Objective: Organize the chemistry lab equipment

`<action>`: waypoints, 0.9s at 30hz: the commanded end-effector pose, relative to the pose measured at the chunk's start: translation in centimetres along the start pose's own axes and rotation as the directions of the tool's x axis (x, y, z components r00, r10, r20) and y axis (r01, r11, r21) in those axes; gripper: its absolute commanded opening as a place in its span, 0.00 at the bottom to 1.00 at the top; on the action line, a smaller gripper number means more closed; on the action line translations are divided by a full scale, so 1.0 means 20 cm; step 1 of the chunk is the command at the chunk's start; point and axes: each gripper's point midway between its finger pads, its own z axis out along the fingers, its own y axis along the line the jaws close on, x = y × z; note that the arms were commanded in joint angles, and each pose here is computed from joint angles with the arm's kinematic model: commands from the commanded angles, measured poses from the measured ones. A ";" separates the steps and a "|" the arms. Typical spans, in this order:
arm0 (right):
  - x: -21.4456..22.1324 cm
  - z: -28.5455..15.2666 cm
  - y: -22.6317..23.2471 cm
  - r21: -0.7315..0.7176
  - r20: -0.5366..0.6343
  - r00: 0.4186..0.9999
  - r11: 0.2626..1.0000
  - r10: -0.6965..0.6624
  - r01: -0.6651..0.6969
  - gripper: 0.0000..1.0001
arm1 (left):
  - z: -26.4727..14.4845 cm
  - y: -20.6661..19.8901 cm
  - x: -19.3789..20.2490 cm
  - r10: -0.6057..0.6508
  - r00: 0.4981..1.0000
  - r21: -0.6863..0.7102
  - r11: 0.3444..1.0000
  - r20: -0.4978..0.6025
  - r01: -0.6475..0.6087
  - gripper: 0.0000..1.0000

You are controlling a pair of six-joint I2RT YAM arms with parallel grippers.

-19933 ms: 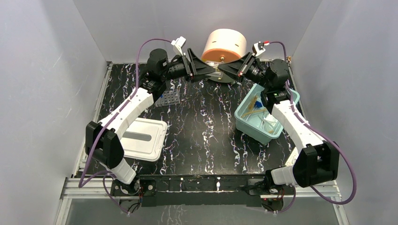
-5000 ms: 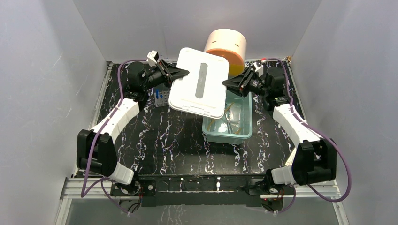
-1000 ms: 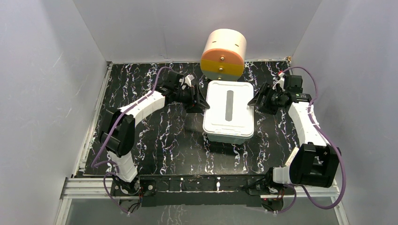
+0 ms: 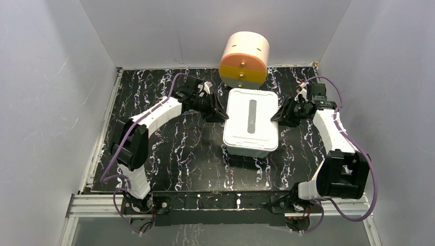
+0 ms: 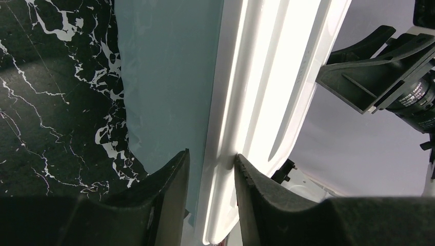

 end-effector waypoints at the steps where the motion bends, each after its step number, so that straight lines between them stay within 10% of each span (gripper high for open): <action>1: -0.08 -0.01 -0.02 0.063 0.028 1.000 0.998 -0.002 0.000 0.52 | 0.05 0.21 0.03 -0.077 0.997 -0.185 0.980 -0.022 0.072 0.35; 10: -0.32 -0.08 0.18 -0.052 0.167 0.984 0.996 -0.059 0.068 0.66 | 0.00 -0.05 -0.16 0.076 0.995 -0.080 0.994 0.065 -0.070 0.53; 27: -0.36 0.00 0.07 0.092 0.146 0.986 0.994 -0.076 0.063 0.50 | 0.04 0.09 -0.21 0.042 0.997 -0.237 0.971 0.065 -0.026 0.38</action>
